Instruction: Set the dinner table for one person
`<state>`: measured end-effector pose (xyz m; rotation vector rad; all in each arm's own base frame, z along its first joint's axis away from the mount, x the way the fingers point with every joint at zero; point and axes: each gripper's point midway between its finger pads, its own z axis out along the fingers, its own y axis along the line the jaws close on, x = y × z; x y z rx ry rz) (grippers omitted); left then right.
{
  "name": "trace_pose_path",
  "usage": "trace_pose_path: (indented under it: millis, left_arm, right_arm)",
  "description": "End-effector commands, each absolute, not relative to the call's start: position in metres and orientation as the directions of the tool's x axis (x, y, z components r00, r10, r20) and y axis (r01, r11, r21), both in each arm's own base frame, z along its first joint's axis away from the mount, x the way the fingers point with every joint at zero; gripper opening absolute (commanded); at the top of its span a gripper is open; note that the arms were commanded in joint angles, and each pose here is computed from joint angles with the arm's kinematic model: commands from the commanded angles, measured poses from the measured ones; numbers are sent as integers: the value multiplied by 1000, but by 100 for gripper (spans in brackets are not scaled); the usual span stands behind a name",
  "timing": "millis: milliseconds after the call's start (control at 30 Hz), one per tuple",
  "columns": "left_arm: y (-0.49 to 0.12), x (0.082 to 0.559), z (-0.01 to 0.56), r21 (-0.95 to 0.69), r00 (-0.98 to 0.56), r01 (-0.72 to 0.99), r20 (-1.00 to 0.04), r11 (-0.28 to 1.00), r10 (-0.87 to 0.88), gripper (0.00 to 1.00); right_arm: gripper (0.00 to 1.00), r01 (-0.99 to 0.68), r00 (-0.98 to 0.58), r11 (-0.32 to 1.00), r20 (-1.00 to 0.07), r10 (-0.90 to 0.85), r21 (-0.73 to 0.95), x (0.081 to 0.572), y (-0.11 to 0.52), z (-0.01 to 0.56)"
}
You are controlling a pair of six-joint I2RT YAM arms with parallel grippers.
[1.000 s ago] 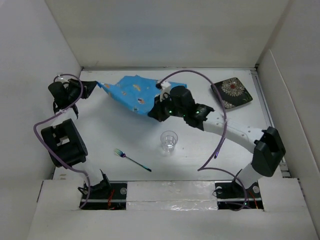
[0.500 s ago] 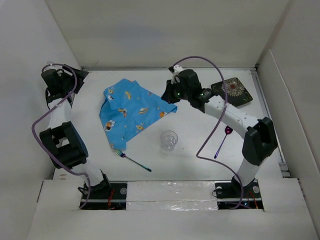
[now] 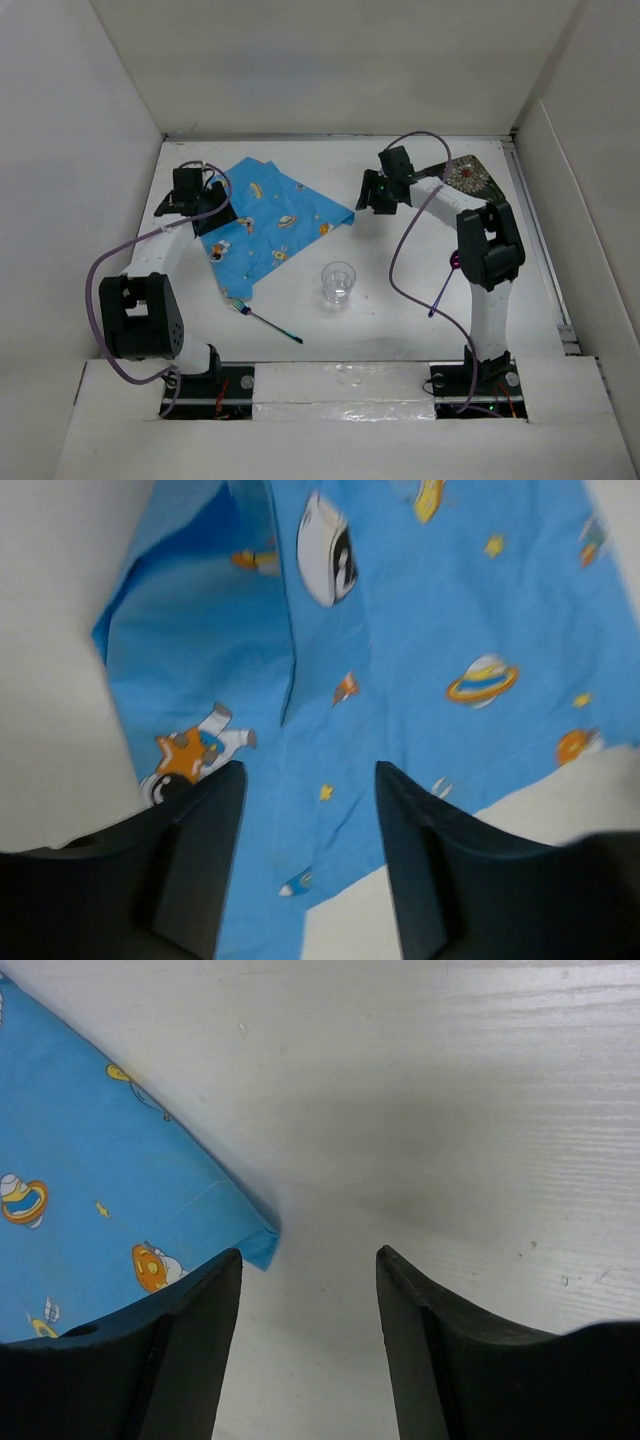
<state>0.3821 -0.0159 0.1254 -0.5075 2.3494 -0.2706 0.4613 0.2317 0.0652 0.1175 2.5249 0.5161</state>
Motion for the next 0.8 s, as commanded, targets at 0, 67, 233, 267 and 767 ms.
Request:
trace_pose_path:
  millis: [0,67,233,267,767]
  left_arm:
    - [-10,350,110,-217,-753,-247,-570,944,-328,58]
    - [-18,346,97,-195,-784,-236,-541,952,-305,61]
    - [-37,348,64,-120,-861,-204,-449,972,-236,61]
    - [-39,352,60,-121,-866,-203,-440,972,-236,60]
    - [-44,379,29,-104,-910,-179,-361,978,-205,0]
  right_arm:
    - [63,-58,-844,871,-489,218,489,459,248,75]
    - [63,-71,-852,857,-477,214,511,459,254,73]
    - [63,-82,-874,839,-443,198,537,463,265,63]
    - [63,-80,-876,840,-441,198,537,464,265,62]
    - [21,-103,-874,787,-433,220,608,479,285,73]
